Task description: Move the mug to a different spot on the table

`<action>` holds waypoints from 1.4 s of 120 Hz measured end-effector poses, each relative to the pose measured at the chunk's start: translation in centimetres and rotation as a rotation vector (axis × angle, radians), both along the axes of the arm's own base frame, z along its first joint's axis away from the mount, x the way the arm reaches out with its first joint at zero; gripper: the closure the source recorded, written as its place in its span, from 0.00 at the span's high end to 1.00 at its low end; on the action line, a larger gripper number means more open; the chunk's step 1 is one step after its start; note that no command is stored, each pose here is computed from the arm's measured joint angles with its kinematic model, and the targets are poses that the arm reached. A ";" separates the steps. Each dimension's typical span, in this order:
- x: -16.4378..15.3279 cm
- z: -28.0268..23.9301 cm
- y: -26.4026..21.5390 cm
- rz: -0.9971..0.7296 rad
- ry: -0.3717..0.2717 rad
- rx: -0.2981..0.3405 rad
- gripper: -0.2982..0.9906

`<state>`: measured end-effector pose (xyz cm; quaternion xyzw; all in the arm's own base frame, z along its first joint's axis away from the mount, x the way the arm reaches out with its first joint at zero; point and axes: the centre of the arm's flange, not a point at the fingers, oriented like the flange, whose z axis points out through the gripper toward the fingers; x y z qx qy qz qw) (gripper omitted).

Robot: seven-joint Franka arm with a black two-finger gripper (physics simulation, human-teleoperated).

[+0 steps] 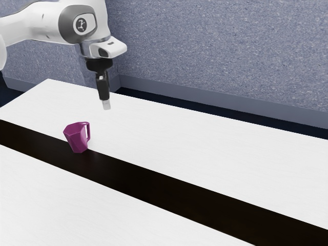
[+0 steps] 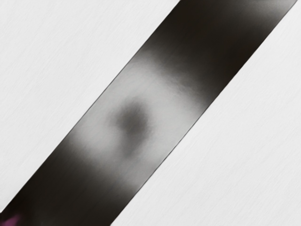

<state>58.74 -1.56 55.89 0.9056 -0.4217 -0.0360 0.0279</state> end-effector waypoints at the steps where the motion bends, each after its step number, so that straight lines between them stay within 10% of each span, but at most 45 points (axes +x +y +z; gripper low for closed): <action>1: 0.0 0.0 0.0 0.000 0.000 0.000 0.77; 111: 5.1 -6.4 11.4 0.455 0.034 0.081 0.77; 168: 11.5 -13.4 19.0 0.507 -0.116 0.256 0.77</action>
